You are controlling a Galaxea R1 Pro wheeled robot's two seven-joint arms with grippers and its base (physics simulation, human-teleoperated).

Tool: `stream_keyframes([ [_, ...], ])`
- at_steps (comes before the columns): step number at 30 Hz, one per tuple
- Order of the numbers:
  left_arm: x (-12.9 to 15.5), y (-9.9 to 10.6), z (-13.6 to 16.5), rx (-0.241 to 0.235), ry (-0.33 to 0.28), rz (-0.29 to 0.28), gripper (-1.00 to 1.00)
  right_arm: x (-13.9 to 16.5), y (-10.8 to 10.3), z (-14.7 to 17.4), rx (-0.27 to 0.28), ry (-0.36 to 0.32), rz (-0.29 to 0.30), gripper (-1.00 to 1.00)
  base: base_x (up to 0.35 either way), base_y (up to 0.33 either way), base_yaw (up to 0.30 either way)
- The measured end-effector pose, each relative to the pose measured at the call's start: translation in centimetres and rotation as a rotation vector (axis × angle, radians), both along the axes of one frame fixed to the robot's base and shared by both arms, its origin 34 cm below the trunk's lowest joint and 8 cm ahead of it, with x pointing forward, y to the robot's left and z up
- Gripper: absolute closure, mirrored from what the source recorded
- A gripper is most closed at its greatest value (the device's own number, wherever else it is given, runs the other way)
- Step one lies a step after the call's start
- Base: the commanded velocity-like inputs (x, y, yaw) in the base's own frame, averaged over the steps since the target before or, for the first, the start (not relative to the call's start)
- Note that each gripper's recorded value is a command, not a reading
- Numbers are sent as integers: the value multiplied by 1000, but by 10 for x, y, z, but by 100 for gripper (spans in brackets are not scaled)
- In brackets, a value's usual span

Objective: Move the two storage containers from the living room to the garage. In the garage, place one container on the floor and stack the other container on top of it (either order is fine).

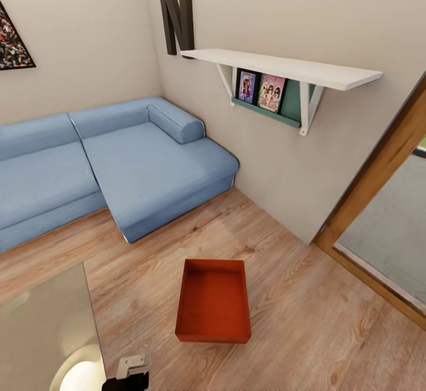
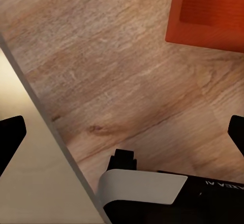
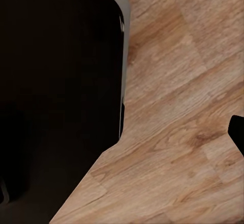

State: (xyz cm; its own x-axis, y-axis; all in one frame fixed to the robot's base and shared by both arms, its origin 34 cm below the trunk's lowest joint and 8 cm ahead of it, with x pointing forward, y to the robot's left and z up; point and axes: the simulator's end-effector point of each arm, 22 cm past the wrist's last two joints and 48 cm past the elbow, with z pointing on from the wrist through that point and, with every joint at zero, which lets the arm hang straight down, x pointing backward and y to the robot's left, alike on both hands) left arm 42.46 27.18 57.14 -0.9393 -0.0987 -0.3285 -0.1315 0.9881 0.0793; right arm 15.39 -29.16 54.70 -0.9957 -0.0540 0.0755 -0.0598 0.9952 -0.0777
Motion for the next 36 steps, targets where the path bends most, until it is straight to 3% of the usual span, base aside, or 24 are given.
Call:
stream_keyframes([
  [13,-3,-3,-20,-5,23,-2,-100,-5,0,-16,0,20,0,-100,0,0,0],
  [20,12,-3,-25,-8,1,-5,-100,-8,0,-24,0,31,0,-100,0,0,0],
  [28,51,-6,-18,2,-24,-54,-100,-12,0,-35,0,43,0,-100,0,0,0],
  [36,54,-7,-28,5,-10,-66,-100,-15,-1,-46,-1,53,0,-100,0,0,0],
])
